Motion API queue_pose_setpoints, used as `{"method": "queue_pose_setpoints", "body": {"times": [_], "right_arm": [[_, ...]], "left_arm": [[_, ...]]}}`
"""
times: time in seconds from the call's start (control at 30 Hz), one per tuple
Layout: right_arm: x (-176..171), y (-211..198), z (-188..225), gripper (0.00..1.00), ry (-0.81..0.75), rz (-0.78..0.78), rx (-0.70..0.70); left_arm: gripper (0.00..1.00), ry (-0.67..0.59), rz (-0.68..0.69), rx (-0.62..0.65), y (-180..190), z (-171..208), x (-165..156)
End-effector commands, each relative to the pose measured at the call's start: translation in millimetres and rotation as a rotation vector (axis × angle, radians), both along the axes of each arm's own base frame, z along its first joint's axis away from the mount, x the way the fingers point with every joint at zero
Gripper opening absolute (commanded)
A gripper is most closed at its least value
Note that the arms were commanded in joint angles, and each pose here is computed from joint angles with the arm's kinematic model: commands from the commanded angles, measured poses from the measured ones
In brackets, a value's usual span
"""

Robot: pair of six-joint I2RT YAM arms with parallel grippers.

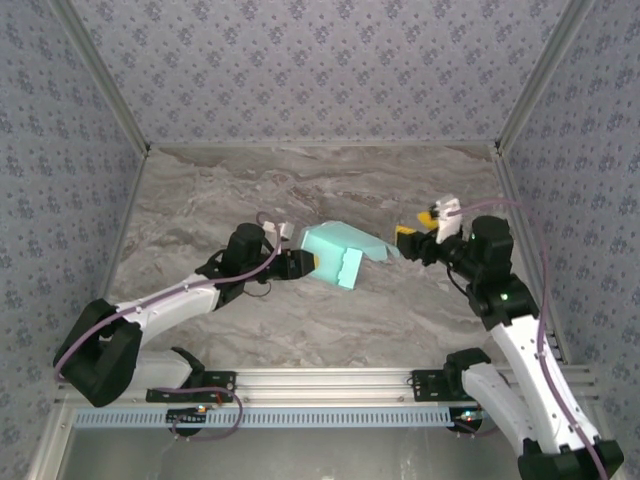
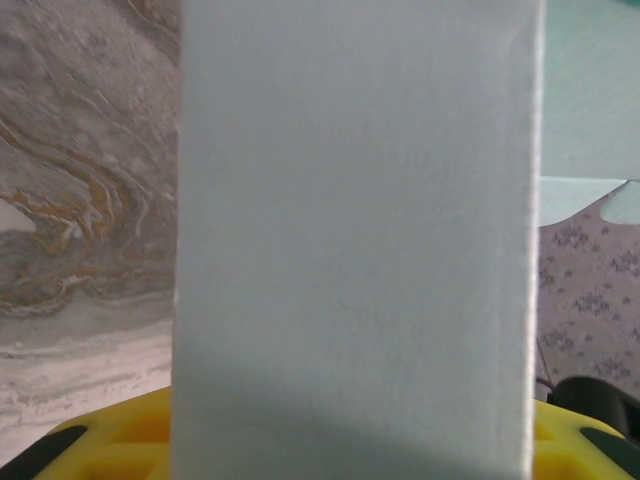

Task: Fold the paper box

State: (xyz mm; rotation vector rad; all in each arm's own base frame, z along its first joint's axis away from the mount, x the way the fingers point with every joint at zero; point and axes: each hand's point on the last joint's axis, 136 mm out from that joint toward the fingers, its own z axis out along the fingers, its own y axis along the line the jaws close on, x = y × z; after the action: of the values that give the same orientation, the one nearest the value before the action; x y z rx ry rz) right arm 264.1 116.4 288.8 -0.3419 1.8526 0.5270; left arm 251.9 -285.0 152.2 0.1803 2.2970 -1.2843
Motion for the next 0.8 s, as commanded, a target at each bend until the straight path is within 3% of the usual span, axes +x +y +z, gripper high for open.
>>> {"method": "queue_pose_setpoints", "body": {"times": [0.0,0.1,0.2,0.4,0.53,0.77], "right_arm": [[-1.0,-38.8,-38.4,0.66,0.297,-0.386,0.4],[-11.6,-15.2,-58.5,0.64,0.358,-0.286,0.552],[-17.1,7.7,-69.9,0.61,0.346,-0.176,0.593],[-16.2,65.6,-95.7,0.53,0.447,-0.027,0.535],[-10.5,111.0,-96.4,0.53,0.491,0.083,0.439],[25.5,125.8,-99.6,0.55,0.485,-0.001,0.306]], "left_arm": [[0.43,-0.066,0.118,-0.064,5.1,35.3,24.0],[0.43,-0.049,0.2,-0.061,13.7,37.1,31.4],[0.43,-0.047,0.232,-0.076,17.1,41.8,34.0],[0.44,-0.039,0.235,-0.126,17.0,53.7,30.0],[0.45,-0.036,0.224,-0.142,16.1,58.8,26.0],[0.44,-0.037,0.216,-0.132,13.8,57.8,23.7]]}}
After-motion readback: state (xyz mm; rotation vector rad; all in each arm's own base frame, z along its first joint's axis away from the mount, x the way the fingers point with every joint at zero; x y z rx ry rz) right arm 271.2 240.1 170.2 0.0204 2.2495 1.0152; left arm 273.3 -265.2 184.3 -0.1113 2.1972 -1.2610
